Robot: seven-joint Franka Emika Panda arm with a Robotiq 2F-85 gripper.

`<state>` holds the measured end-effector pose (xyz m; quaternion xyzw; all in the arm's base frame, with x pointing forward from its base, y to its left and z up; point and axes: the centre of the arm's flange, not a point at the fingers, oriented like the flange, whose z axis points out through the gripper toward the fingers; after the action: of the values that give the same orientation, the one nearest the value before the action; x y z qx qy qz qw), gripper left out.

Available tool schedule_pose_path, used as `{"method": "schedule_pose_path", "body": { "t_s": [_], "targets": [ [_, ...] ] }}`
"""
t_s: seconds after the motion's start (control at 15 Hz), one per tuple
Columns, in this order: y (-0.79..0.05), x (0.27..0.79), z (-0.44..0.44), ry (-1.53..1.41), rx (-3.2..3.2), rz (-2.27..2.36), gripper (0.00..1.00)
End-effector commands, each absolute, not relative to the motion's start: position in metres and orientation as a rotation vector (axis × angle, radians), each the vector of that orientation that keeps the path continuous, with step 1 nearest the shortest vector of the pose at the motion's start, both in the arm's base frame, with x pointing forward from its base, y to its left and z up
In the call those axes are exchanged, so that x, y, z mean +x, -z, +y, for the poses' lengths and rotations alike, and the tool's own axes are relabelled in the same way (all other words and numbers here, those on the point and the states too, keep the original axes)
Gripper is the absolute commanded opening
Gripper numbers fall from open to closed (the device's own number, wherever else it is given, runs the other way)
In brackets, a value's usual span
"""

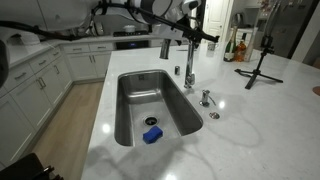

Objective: Move the faucet spout to the center

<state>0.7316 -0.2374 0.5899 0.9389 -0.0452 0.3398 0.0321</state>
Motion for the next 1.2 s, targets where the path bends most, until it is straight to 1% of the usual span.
{"method": "schedule_pose_path", "body": {
  "t_s": [0.0, 0.67, 1.13],
  "targets": [
    [-0.604, 0.727, -0.209, -0.965, 3.033, -0.069, 1.0],
    [-0.592, 0.736, -0.144, -0.957, 3.146, 0.026, 1.0],
    [-0.583, 0.744, -0.102, -0.899, 3.194, 0.093, 1.0]
  ]
}}
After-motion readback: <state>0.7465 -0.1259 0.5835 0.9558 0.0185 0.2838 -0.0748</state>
